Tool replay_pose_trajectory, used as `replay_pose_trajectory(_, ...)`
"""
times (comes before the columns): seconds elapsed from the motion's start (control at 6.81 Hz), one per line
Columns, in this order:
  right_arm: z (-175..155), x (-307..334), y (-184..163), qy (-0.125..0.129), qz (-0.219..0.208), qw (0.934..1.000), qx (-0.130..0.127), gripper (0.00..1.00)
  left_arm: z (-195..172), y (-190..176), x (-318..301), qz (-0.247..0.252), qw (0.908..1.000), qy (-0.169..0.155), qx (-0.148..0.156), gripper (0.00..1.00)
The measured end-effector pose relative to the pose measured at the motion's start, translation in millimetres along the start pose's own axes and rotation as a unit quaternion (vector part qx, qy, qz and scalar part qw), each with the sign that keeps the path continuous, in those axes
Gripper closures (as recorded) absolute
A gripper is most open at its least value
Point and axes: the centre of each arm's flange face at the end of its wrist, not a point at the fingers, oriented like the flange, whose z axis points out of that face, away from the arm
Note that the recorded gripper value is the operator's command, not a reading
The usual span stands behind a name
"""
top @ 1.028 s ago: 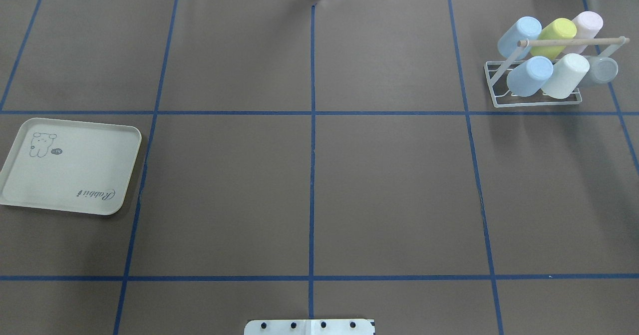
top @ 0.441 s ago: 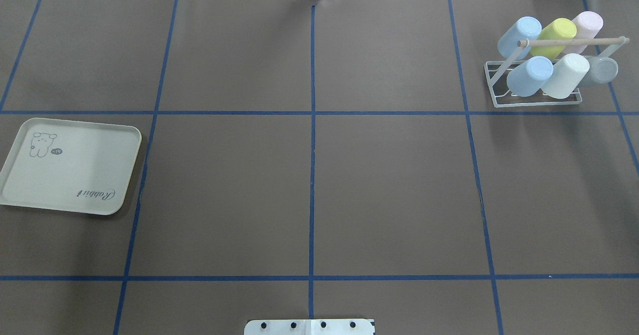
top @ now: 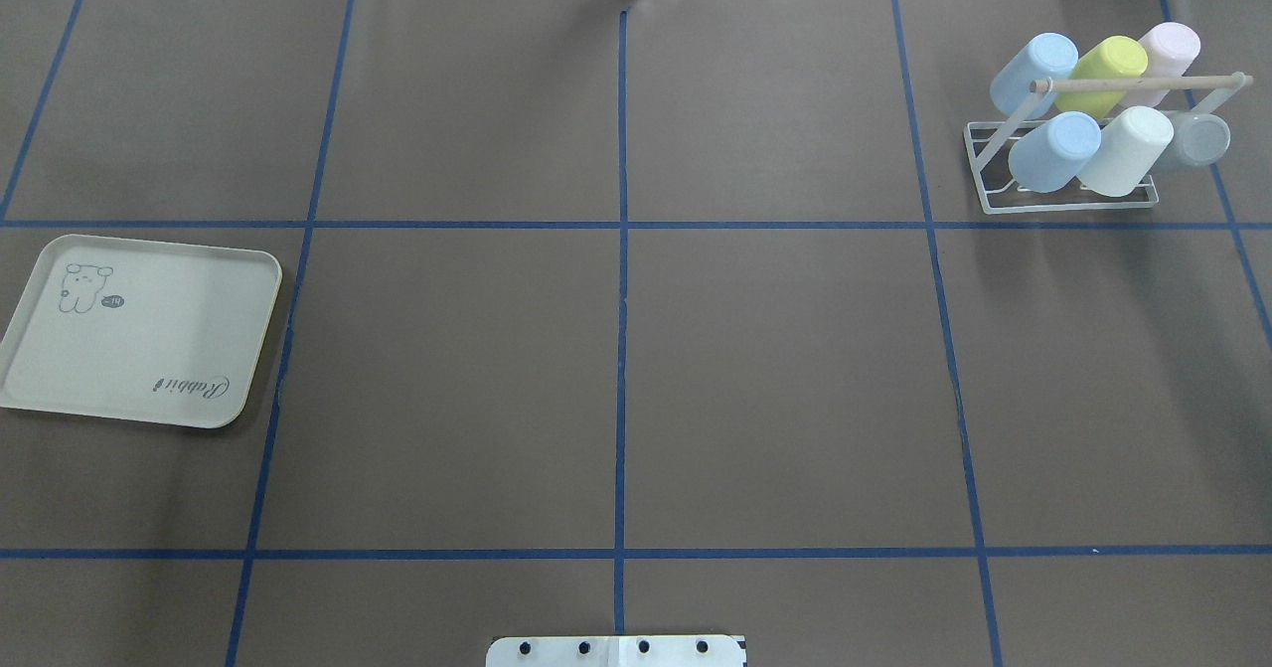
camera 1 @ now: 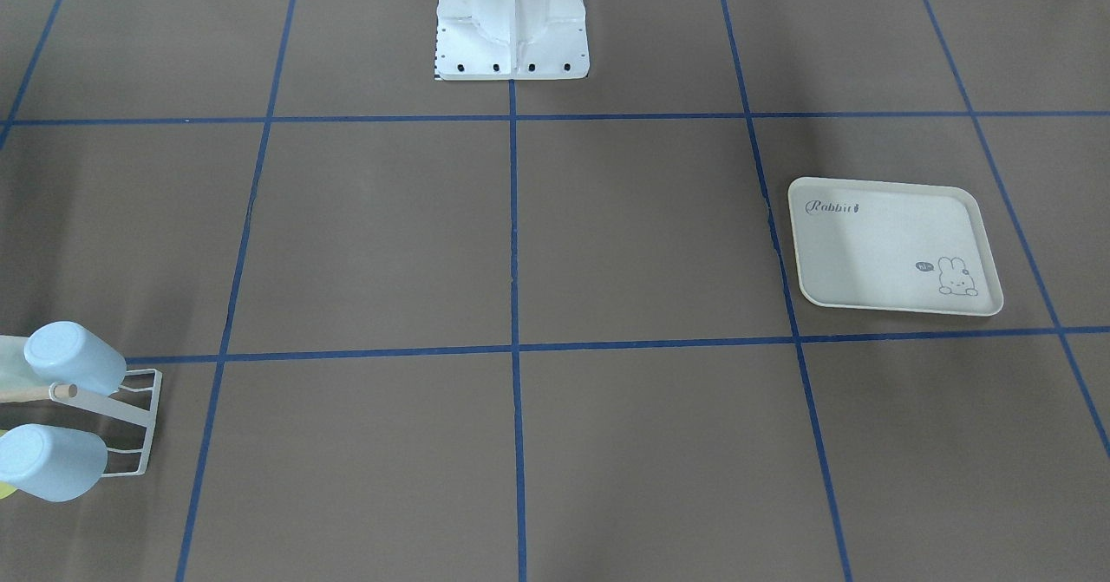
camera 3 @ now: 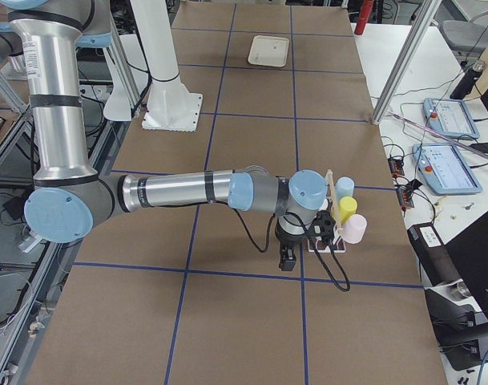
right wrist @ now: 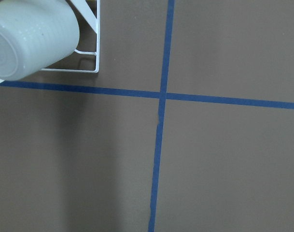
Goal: Transfer IKEA cup to right arm and place on rack
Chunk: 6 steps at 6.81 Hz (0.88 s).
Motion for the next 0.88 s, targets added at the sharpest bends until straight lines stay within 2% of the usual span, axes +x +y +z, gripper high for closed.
replay_pose_trajectory(0.29, -2.0, -3.3, -0.6, -0.007, -0.002, 1.0, 0.004, 0.0, -25.2, -5.6, 21.2, -0.003, 1.0, 0.002, 0.0, 0.0)
replay_pose_trajectory(0.88, 3.3, 0.3, 4.3, -0.013, 0.005, 0.9999, 0.0, 0.0, -29.8, -8.1, 25.3, -0.002, 1.0, 0.003, 0.002, 0.0)
